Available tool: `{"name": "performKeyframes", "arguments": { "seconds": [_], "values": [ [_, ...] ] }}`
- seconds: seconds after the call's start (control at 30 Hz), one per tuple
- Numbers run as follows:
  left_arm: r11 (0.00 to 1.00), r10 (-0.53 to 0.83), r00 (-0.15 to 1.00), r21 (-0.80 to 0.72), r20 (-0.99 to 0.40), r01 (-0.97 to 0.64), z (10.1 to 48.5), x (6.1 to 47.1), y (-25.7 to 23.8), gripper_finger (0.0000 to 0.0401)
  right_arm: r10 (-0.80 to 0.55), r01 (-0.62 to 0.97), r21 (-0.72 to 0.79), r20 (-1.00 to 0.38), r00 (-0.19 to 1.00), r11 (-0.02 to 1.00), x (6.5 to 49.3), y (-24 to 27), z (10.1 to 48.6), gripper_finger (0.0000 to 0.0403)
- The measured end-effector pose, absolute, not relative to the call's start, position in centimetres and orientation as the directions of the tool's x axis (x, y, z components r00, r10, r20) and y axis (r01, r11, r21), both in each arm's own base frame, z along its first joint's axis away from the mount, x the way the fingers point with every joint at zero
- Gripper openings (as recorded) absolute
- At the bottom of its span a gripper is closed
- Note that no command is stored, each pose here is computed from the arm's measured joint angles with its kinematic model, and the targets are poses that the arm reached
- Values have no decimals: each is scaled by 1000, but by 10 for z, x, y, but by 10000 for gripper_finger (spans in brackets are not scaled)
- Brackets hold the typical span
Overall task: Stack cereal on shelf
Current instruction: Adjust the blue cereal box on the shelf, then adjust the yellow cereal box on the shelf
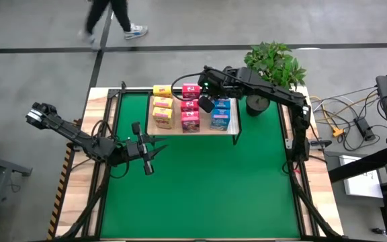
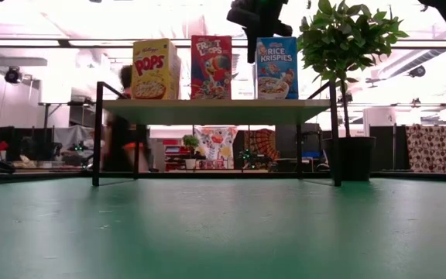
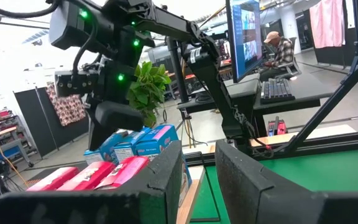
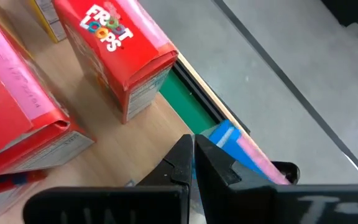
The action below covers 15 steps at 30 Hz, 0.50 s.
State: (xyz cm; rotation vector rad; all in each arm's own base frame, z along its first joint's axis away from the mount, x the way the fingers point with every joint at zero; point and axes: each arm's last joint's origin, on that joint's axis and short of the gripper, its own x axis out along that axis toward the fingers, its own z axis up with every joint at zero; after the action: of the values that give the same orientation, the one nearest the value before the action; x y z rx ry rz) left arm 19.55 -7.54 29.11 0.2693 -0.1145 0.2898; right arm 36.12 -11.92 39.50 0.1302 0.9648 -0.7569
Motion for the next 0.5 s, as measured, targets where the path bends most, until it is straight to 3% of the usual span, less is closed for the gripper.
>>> {"name": "performKeyframes", "arguments": {
  "seconds": [0.27, 0.5],
  "values": [
    [923, 266, 953, 247, 147, -295, 291, 196, -76, 80, -523, 596, -194, -724, 449, 779, 353, -90, 421, 9],
    [928, 246, 958, 249, 145, -276, 294, 194, -80, 80, -568, 507, -306, -642, 515, 806, 353, -24, 430, 9]
  ]
}}
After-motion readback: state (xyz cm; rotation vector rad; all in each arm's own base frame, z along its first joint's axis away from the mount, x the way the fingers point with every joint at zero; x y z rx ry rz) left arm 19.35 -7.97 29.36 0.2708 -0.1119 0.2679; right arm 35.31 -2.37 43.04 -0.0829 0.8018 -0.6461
